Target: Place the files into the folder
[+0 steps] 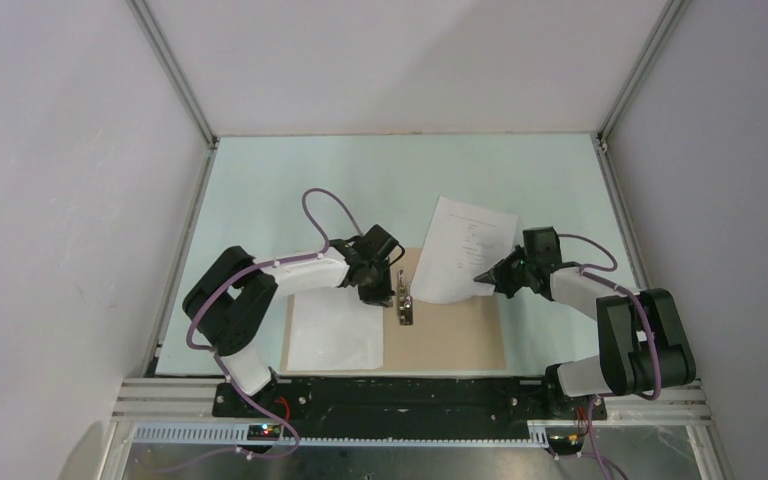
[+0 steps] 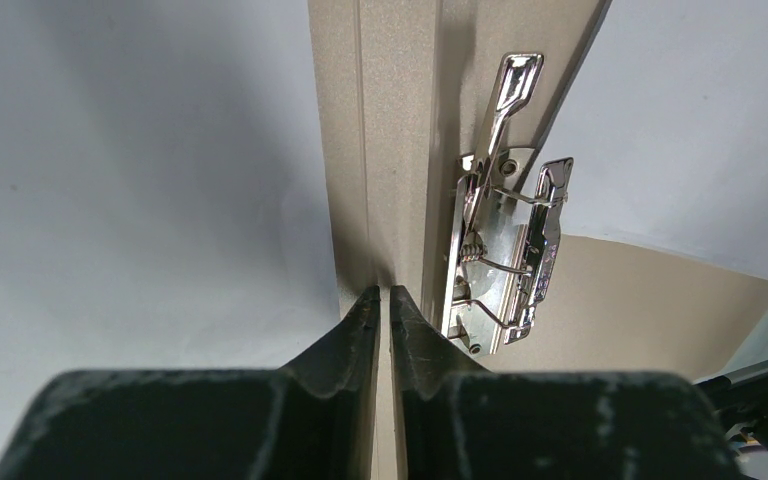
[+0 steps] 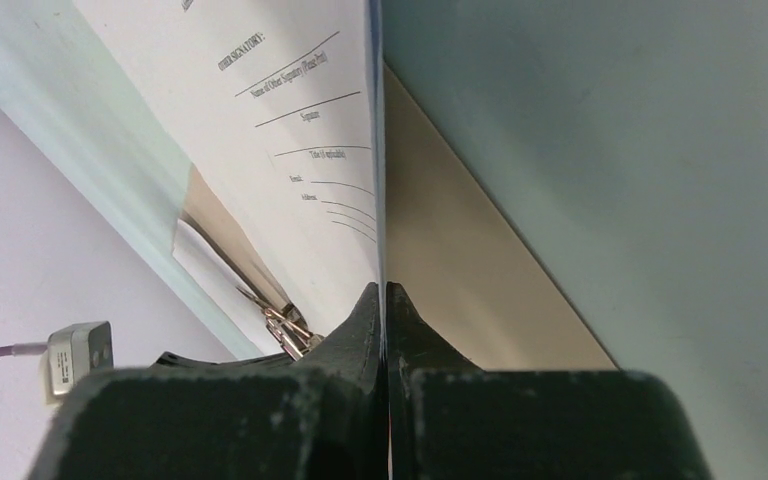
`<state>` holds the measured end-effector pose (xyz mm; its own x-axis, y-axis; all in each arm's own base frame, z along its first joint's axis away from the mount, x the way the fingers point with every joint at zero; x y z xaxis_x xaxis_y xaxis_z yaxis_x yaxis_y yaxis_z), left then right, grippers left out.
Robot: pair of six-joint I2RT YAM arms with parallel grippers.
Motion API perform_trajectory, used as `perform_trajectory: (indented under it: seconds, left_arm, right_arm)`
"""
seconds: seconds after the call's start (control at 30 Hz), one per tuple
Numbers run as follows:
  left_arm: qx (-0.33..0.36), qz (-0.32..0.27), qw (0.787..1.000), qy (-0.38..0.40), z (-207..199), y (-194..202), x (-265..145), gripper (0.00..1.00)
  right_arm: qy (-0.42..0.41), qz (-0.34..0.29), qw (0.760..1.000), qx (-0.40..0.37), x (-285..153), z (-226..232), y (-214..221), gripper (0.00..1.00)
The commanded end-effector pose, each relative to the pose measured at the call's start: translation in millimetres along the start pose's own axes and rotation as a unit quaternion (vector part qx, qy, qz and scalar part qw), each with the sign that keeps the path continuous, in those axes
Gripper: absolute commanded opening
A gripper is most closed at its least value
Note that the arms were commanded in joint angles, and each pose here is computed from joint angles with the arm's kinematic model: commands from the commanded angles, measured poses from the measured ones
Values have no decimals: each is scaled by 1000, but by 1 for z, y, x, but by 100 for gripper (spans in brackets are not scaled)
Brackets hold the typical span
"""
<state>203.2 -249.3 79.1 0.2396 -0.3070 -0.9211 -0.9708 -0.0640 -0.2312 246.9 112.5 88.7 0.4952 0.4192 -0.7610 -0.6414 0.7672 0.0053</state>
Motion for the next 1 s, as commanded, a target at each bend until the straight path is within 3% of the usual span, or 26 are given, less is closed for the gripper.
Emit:
perform_trajectory:
  seconds: [0.0, 0.57, 0.97]
  left_arm:
    - [10, 12, 1000, -22, 8, 9, 8, 13]
    - [13, 17, 1000, -23, 8, 10, 11, 13]
    - [13, 20, 999, -25, 9, 11, 12, 13]
  right_arm:
    - [-3, -23, 1000, 10, -5, 3, -13, 0]
    - [-52, -10, 995, 89, 11, 24, -18, 0]
    - [-11, -20, 999, 41, 5, 11, -9, 0]
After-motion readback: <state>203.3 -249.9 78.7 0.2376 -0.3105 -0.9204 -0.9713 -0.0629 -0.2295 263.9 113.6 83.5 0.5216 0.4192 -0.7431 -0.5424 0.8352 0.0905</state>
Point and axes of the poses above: each gripper's point midway between its finger pads, its own x axis out along the fingers, its own z axis along the line the jaws close on, y = z × x, the point moved 7 cm from there along -x, back along the fingers, and after that the axes turned 1 degree about x, right-handed, at the moved point
